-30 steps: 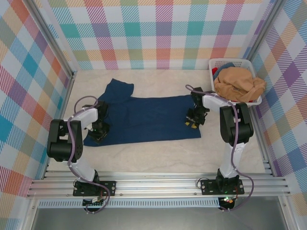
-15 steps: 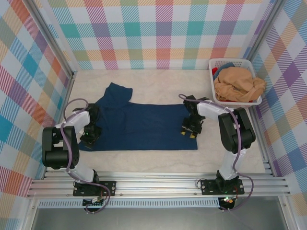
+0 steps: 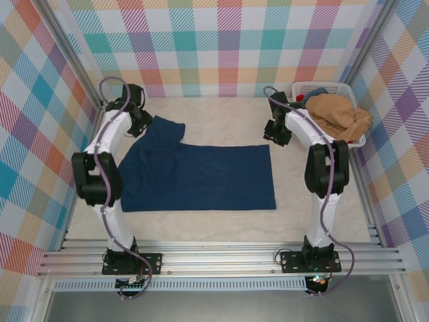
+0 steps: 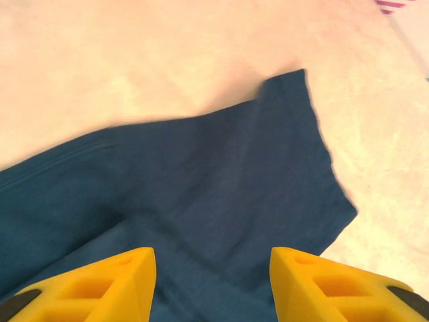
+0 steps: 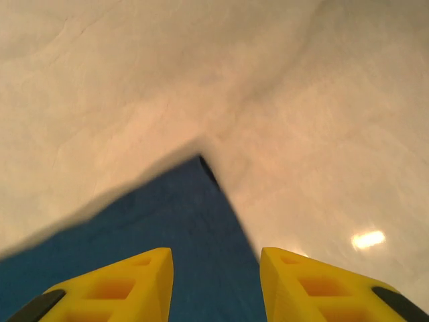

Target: Fold and stack the t-shirts

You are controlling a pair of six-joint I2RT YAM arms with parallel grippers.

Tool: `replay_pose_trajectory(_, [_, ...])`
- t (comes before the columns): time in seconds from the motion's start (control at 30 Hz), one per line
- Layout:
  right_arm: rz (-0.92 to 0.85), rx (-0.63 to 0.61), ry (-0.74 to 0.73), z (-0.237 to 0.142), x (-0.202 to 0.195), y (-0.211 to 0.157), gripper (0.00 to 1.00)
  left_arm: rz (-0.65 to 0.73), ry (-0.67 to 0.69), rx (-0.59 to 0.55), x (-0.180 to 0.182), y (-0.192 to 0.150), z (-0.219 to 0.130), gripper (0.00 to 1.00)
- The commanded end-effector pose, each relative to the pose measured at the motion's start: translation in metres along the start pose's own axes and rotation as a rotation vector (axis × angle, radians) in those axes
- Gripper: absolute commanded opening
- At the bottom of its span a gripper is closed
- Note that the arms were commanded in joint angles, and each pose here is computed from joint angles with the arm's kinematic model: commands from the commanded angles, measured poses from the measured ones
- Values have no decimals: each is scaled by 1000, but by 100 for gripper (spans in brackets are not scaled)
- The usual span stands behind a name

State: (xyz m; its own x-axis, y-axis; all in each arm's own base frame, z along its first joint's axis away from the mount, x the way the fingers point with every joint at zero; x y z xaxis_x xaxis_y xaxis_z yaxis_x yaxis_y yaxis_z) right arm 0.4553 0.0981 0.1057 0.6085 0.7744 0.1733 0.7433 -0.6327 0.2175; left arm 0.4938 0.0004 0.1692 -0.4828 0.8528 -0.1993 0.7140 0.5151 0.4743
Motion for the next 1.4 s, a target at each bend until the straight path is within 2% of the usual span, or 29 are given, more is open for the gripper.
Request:
replay_pose_trajectory(0.0, [-21, 5, -50, 20, 7, 2, 39, 65, -117, 38, -27, 12, 20, 47])
replay_pose_trajectory(0.13, [-9, 38, -72, 36, 17, 2, 40, 77, -168, 32, -41, 23, 31, 47])
replay_pose_trajectory(0.43, [66, 98, -166, 56, -3, -14, 41, 56, -175, 34, -44, 28, 35, 46])
replay_pose_trajectory(0.67, [46, 98, -134, 66, 4, -9, 33, 61, -189, 41, -46, 27, 36, 46])
replay_pose_trajectory(0.97, [41, 141, -101, 78, 11, -13, 31, 73, -196, 33, -47, 29, 32, 46])
replay_pose_trajectory(1.03, [43, 146, -95, 80, 12, -14, 26, 72, -199, 28, -48, 32, 31, 46])
replay_pose_trajectory(1.17, [36, 135, -84, 80, 14, -12, 8, 61, -206, 30, -49, 36, 36, 46])
replay_pose_trajectory(1.27, [21, 104, -73, 74, 15, -7, 0, 47, -215, 36, -51, 41, 47, 47])
replay_pose_trajectory(1.37, [4, 82, -65, 66, 14, -5, 0, 49, -204, 26, -51, 50, 65, 47])
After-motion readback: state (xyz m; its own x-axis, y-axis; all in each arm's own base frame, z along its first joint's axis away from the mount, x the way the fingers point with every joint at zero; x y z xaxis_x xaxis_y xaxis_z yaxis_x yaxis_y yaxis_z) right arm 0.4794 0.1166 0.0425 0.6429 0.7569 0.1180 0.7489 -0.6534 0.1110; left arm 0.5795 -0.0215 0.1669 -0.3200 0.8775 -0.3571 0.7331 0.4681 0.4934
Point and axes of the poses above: each hand's point on the last joint's axis, 136 mm out from that joint toward the fingers, its own z axis out along the fingers, its own x axis along the line the jaws close on, y = z × x, the point moved 2 cm from there along -z, back along the fingers, and after that the axes turned 14 degrees about z, right-handed, at the moved point
